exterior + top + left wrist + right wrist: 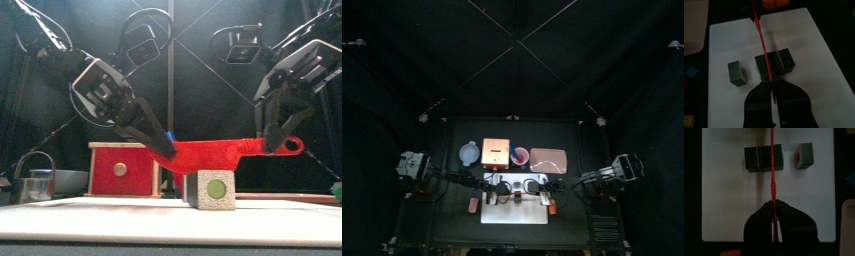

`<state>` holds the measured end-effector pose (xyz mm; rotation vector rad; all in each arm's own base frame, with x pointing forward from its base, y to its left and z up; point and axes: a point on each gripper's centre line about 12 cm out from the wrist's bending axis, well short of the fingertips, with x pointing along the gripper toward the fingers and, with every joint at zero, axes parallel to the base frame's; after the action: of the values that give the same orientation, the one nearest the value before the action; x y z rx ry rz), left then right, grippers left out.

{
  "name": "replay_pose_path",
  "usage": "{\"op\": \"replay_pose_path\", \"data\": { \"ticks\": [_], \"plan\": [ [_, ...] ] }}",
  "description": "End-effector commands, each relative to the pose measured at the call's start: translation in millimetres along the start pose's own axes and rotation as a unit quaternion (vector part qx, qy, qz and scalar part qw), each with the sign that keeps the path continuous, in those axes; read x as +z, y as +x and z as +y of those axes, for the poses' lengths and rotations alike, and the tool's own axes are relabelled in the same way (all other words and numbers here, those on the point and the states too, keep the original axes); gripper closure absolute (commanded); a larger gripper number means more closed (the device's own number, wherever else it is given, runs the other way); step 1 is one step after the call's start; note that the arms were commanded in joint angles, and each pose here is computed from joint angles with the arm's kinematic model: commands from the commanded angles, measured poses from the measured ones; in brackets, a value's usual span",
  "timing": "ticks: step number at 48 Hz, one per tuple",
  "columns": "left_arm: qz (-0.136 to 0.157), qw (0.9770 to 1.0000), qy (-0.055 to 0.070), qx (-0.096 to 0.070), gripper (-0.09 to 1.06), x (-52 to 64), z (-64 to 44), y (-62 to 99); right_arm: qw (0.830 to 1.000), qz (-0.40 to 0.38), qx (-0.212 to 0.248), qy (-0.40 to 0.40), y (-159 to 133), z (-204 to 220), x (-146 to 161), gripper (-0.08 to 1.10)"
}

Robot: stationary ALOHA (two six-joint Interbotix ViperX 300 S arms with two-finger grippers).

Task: Place sushi on board then cut the sushi with the knife then place the pieces on the plate
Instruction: Cut the sushi into 4 pieces

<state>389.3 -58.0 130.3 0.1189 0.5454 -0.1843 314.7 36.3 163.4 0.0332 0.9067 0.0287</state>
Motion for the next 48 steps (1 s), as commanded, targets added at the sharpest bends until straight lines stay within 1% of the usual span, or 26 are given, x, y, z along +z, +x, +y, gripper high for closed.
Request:
{"op": "replay_pose_path", "data": {
  "ticks": [1, 7, 14, 17, 28, 34, 40, 48],
  "plan": [
    [-0.046, 0.999, 0.003, -0.002, 0.67, 29.1, -3.0, -2.8, 1.0, -0.024, -0.002, 0.002, -7, -3, 12, 0.7],
    [-0.049, 0.9988, 0.003, -0.001, 0.67, 31.4, -2.8, -4.6, 1.0, -0.026, -0.002, 0.002, -8, -4, 14, 0.7],
    [-0.06, 0.9982, 0.006, -0.001, 0.67, 38.6, -3.1, -9.9, 0.999, -0.033, -0.005, -0.002, -10, -5, 18, 0.7],
    [-0.062, 0.9981, 0.006, -0.001, 0.67, 39.7, -2.3, -11.4, 0.999, -0.034, -0.005, -0.004, -10, -5, 18, 0.7],
    [-0.051, 0.9987, 0.002, -0.001, 0.67, 32.2, -2.7, -6.7, 1.0, -0.027, -0.005, -0.002, -7, -6, 15, 0.7],
    [-0.043, 0.9991, 0.002, -0.002, 0.67, 27.5, -3.7, -2.1, 1.0, -0.019, -0.005, 0.002, -4, -5, 11, 0.7],
    [-0.034, 0.9994, 0.004, -0.006, 0.67, 22.0, -7.2, 4.0, 1.0, -0.009, -0.005, 0.007, 1, -6, 6, 0.7],
    [-0.027, 0.9996, 0.001, -0.006, 0.67, 16.8, -7.3, 7.5, 1.0, -0.007, -0.005, 0.007, 3, -6, 5, 0.7]
  ]
}}
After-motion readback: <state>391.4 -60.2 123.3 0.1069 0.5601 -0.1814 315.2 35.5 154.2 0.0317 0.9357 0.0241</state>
